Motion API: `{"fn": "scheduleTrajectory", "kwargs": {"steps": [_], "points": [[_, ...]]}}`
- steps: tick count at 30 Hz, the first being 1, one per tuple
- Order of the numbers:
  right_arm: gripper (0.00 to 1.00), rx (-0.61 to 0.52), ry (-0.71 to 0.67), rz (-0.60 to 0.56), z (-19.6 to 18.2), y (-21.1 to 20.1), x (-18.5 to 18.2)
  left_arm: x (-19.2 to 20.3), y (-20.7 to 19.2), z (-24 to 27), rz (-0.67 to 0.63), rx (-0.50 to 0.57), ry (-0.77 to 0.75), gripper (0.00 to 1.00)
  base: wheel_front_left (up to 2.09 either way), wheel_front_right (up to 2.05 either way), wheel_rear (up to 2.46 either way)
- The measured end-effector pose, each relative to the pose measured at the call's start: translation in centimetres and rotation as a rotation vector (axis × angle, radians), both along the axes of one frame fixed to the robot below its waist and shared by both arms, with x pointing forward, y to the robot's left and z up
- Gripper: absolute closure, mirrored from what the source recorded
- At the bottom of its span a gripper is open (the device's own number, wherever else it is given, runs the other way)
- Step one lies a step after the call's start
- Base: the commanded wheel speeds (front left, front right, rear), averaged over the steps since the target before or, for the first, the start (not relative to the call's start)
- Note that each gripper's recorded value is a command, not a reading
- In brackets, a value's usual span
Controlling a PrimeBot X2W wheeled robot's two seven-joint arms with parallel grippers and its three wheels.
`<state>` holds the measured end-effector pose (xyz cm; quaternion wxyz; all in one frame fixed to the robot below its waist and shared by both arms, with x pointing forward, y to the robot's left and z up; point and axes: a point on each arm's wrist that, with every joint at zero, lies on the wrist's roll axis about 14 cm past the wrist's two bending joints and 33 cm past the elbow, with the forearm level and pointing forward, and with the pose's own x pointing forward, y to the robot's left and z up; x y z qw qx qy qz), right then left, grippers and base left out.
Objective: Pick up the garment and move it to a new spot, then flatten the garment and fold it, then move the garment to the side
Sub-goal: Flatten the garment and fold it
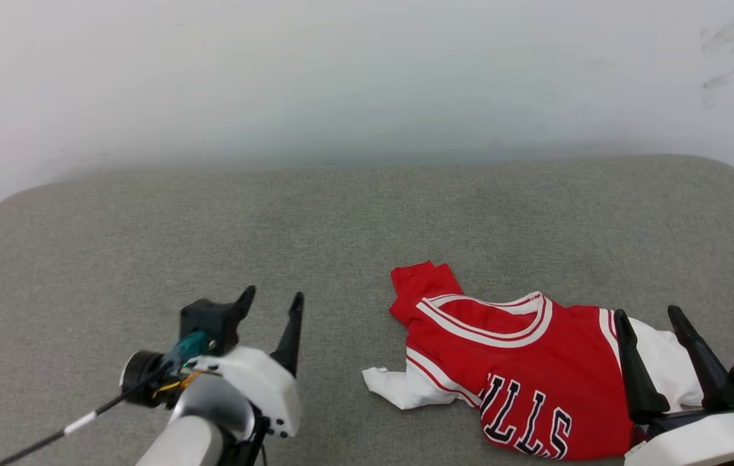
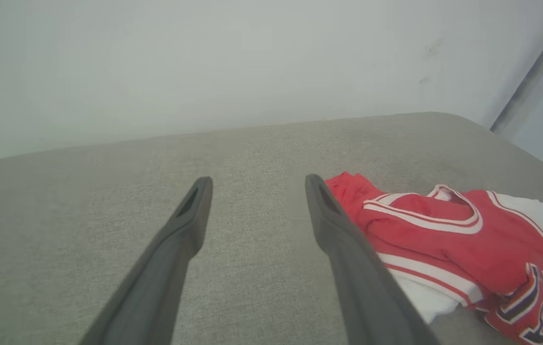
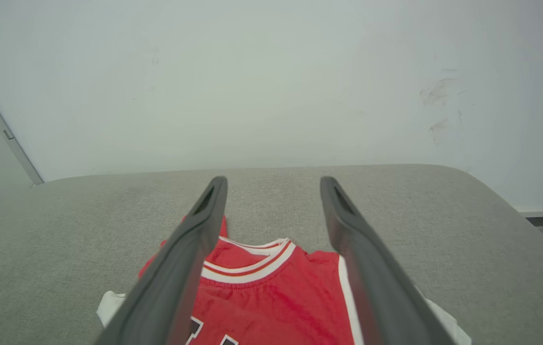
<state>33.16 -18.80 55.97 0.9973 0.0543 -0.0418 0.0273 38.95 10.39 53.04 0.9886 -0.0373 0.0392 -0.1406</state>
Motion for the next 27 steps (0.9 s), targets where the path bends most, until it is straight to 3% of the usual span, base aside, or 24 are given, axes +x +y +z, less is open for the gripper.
{"fn": "scheduleTrajectory", "kwargs": {"steps": [10, 19, 25, 26, 27], "points": [[0.0, -0.009, 0.031, -0.029, -0.5, -0.8, 0.8, 0.3, -8.4, -6.0, -0.353, 0.176, 0.4, 0.0, 0.0, 0.0, 0.0], [0.0, 0.027, 0.076, -0.06, -2.6, -1.7, 2.1, -2.1, -9.3, -14.2, -0.522, 0.389, 0.733, 0.0, 0.0, 0.0, 0.0], [0.0, 0.049, 0.082, -0.082, -3.2, -2.4, 2.3, -2.8, -9.8, -16.0, -0.589, 0.47, 0.822, 0.0, 0.0, 0.0, 0.0], [0.0, 0.049, 0.08, -0.083, -3.1, -2.4, 2.3, -2.9, -9.9, -16.1, -0.597, 0.478, 0.837, 0.12, 0.0, 0.0, 0.0], [0.0, 0.049, 0.079, -0.084, -3.1, -2.4, 2.3, -3.0, -10.0, -16.2, -0.601, 0.479, 0.85, 0.56, 0.0, 0.0, 0.0]]}}
